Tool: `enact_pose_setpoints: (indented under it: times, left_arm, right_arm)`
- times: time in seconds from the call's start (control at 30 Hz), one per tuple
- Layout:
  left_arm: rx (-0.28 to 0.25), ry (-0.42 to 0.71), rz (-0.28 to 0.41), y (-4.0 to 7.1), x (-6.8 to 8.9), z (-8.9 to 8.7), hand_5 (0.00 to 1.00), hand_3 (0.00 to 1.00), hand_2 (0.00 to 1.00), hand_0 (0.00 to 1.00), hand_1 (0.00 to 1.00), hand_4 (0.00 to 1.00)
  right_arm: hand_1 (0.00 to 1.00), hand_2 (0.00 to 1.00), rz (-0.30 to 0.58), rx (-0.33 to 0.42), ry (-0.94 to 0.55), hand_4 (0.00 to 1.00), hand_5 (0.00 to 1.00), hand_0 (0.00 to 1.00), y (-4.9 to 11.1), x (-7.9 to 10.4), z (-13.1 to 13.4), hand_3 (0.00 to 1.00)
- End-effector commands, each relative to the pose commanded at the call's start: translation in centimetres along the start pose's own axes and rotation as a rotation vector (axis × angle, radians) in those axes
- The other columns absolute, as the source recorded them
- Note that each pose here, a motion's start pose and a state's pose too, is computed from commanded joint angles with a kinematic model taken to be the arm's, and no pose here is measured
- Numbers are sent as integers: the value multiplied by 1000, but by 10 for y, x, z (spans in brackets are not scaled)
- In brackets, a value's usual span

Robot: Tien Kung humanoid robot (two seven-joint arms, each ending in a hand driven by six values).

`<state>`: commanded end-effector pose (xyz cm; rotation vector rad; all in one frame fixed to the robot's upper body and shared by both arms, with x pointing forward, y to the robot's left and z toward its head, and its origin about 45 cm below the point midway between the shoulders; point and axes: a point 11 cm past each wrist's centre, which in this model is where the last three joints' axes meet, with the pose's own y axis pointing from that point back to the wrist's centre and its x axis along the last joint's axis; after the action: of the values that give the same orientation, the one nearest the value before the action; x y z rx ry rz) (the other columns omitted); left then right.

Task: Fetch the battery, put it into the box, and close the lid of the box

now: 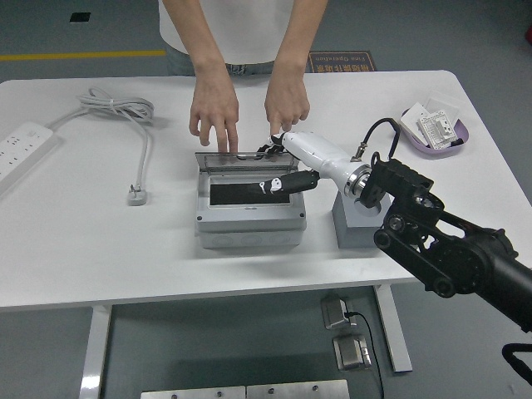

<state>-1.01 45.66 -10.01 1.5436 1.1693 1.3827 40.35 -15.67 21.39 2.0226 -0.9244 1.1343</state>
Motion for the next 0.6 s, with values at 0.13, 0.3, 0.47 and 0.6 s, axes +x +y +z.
enact_pose_setpoints:
  times: [0.13,0.3,0.47,0.6]
  left_arm:
    - [1,1,0,0,0,-1,653,836,713,640,661,882]
    - [2,1,0,0,0,-1,652,836,714,640,661,882]
    - [2,2,0,0,-1,-1,652,836,714,640,661,882]
    - [3,2,-1,0,-1,-2,653,836,714,640,661,882]
  right_arm:
    - [665,691,-8,8,8,998,706,756,3,-2,-5,698]
    - [665,689,-14,14,19,998,705,755,7,-3,-9,696]
    - [665,689,-25,15,27,998,705,755,11,-5,-11,696]
    - [664,687,-32,14,31,998,704,756,14,-7,-12,697]
